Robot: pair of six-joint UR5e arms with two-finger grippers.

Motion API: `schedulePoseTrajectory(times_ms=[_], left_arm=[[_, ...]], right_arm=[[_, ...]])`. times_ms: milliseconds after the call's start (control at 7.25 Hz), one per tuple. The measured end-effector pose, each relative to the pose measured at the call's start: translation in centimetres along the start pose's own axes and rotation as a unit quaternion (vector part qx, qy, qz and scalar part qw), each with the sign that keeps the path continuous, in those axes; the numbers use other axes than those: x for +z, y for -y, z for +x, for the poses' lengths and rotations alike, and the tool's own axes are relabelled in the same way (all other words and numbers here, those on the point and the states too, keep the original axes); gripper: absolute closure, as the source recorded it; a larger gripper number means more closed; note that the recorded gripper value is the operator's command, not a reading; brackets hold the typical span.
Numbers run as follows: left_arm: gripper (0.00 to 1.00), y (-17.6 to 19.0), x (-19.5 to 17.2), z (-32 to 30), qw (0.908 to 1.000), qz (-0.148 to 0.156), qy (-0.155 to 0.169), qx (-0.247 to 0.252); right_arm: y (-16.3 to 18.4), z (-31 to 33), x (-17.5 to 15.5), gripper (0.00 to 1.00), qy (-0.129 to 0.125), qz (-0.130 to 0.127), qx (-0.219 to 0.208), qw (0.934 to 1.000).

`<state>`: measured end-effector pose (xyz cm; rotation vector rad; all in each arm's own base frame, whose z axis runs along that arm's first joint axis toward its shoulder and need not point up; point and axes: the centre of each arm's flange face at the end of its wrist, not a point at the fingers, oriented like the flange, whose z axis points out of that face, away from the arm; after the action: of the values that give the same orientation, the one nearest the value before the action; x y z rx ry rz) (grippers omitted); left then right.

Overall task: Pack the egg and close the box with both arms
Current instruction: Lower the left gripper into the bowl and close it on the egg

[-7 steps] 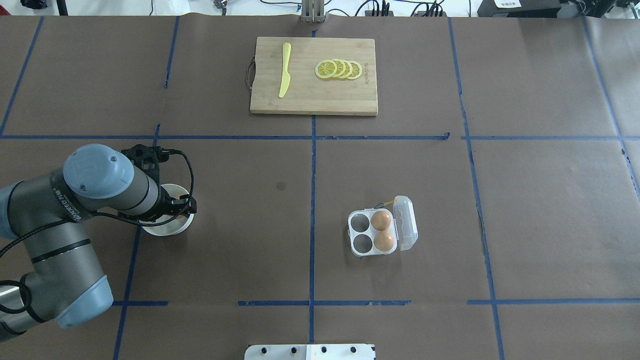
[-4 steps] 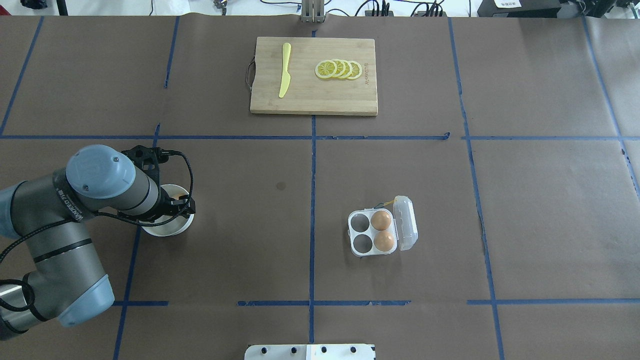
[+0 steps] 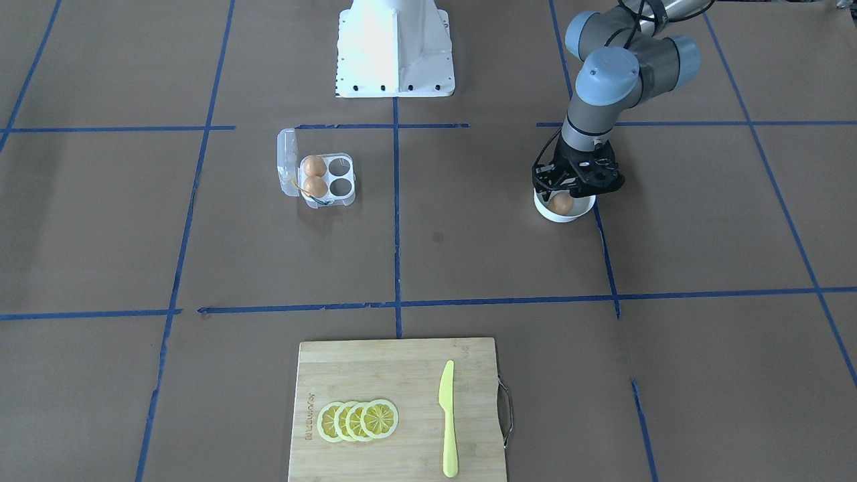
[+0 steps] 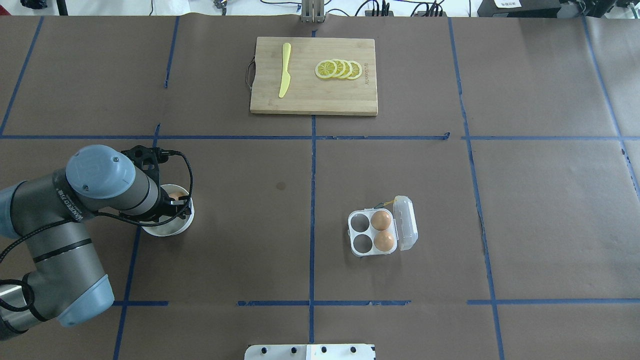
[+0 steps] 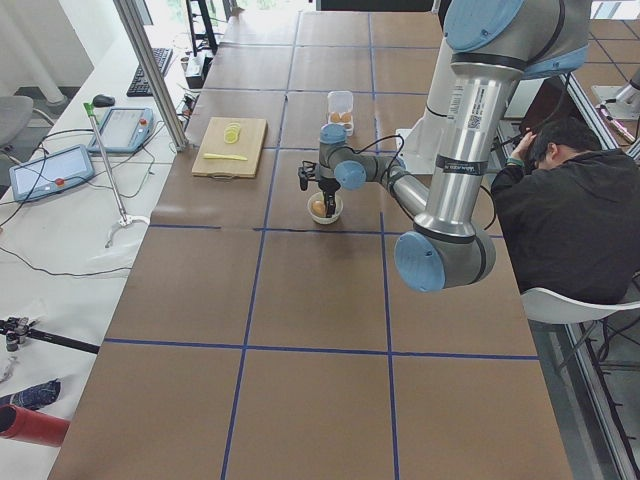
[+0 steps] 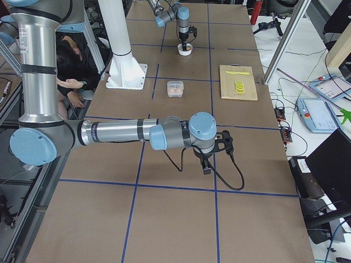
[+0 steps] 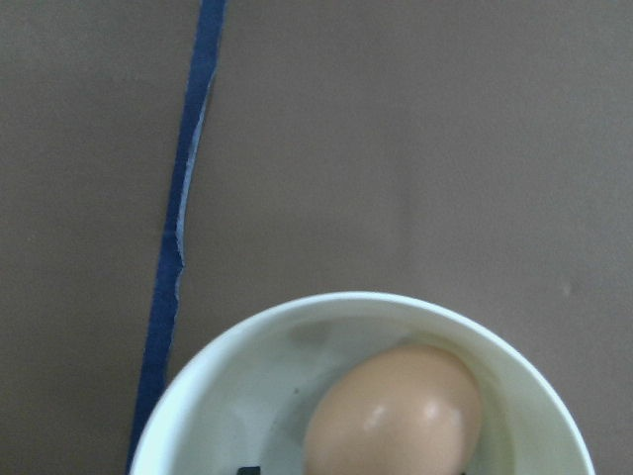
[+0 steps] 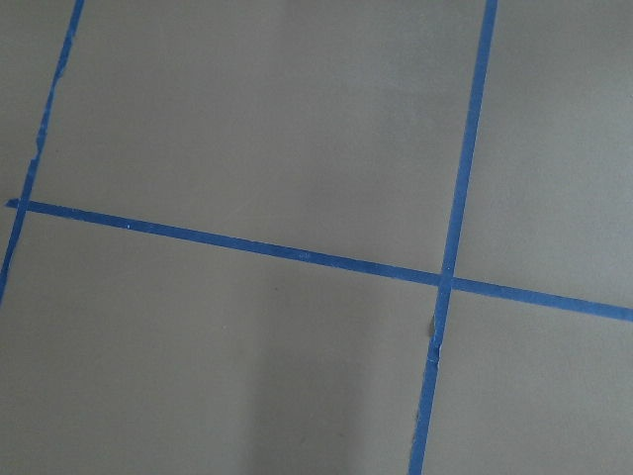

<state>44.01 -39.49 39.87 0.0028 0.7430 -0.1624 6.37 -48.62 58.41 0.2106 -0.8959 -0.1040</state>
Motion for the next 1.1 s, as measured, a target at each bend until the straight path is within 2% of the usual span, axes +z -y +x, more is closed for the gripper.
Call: schedulePoseTrajectory(times_ms=[276, 552, 690, 828, 1103], left_arm=[[0.76, 0.11, -0.31, 0.02, 1.0000, 0.002, -0.002, -0.001], [0.69, 0.23, -0.49, -0.08, 1.0000, 0.004, -0.003, -0.003], [0.46, 0.25, -0.47, -0.16, 1.0000, 0.004, -0.002, -0.003], [0.31, 0.30, -0.48, -0.19, 1.0000, 0.004, -0.002, -0.004], [0.23, 0.34, -0.26, -0.21, 1.0000, 0.003, 0.000, -0.004]], right_arm=[[-0.28, -0.45, -0.36, 0.00, 0.003, 0.003, 0.002, 1.0000], [-0.34, -0.81, -0.65, 0.00, 0.005, 0.006, 0.014, 0.9999], [-0.32, -0.97, -0.75, 0.00, 0.006, 0.007, 0.015, 0.9998], [-0.33, -1.06, -0.80, 0.00, 0.006, 0.007, 0.016, 0.9998], [-0.36, -1.06, -0.80, 0.00, 0.007, 0.007, 0.017, 0.9998]])
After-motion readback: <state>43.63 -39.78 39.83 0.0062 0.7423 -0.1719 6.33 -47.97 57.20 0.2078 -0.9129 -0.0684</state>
